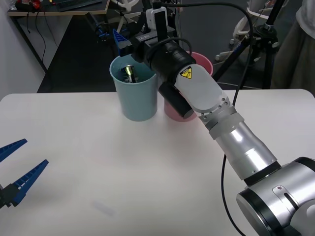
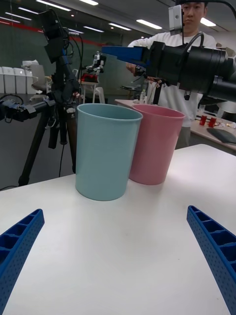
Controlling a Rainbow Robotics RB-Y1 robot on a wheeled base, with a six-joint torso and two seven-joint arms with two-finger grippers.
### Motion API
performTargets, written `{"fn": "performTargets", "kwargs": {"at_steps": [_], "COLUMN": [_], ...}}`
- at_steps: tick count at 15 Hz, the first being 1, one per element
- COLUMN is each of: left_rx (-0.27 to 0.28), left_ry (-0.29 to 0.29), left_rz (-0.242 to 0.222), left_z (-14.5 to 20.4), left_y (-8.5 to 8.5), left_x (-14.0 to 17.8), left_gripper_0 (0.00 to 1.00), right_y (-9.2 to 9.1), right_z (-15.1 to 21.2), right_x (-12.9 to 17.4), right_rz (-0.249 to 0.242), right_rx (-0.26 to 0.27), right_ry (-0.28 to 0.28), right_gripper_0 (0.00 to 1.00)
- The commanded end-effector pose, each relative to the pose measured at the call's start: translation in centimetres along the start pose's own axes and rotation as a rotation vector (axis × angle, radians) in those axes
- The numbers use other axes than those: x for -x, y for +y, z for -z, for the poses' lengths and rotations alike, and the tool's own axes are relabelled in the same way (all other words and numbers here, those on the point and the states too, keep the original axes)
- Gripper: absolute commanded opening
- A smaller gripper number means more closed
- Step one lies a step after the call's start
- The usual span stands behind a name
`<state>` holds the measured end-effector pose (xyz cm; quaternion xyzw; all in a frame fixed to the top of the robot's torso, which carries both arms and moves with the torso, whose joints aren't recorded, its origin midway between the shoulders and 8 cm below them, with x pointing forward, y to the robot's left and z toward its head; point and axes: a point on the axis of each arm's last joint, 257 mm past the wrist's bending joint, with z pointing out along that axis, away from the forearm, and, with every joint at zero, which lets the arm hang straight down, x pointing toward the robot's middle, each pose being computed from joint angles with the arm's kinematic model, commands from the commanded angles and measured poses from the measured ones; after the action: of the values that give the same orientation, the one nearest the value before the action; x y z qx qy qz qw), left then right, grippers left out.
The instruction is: Grasp the object on the table and drop it into the matching bin: aluminum can to the light blue bin, PET bottle to the pink bin.
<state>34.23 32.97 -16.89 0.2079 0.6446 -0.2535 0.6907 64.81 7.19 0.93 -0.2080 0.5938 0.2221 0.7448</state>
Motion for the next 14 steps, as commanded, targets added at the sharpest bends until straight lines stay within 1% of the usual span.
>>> {"fn": "performTargets", "kwargs": {"at_steps": [1, 2, 3, 5, 7, 8, 9, 12, 13, 14], "left_rx": [0.0, 0.0, 0.0, 0.0, 0.0, 0.0, 0.0, 0.0, 0.0, 0.0], "left_ry": [0.0, 0.0, 0.0, 0.0, 0.0, 0.0, 0.0, 0.0, 0.0, 0.0], "left_rz": [0.0, 0.0, 0.0, 0.0, 0.0, 0.0, 0.0, 0.0, 0.0, 0.0], "left_z": [0.0, 0.0, 0.0, 0.0, 0.0, 0.0, 0.0, 0.0, 0.0, 0.0], "left_y": [0.0, 0.0, 0.0, 0.0, 0.0, 0.0, 0.0, 0.0, 0.0, 0.0], "left_x": [0.0, 0.0, 0.0, 0.0, 0.0, 0.0, 0.0, 0.0, 0.0, 0.0], "left_gripper_0": [1.0, 1.0, 1.0, 1.0, 1.0, 1.0, 1.0, 1.0, 1.0, 1.0], "right_y": [-0.4, -0.8, -0.7, -0.4, -0.3, -0.2, -0.3, -0.8, -1.2, -1.5], "right_z": [0.2, 0.6, 1.2, 2.9, 6.1, 7.6, 9.1, 14.9, 17.0, 18.7], "right_x": [0.1, 0.4, 0.9, 1.6, 1.9, 1.9, 2.0, 1.6, 1.0, 0.8], "right_rz": [0.005, 0.009, 0.009, 0.015, 0.01, -0.006, -0.012, -0.019, -0.03, -0.029], "right_rx": [-0.004, -0.006, -0.001, 0.025, 0.055, 0.073, 0.086, 0.12, 0.128, 0.134], "right_ry": [-0.002, -0.011, -0.027, -0.047, -0.065, -0.069, -0.074, -0.062, -0.046, -0.036], "right_gripper_0": [1.0, 1.0, 1.0, 1.0, 1.0, 1.0, 1.0, 1.0, 1.0, 1.0]}}
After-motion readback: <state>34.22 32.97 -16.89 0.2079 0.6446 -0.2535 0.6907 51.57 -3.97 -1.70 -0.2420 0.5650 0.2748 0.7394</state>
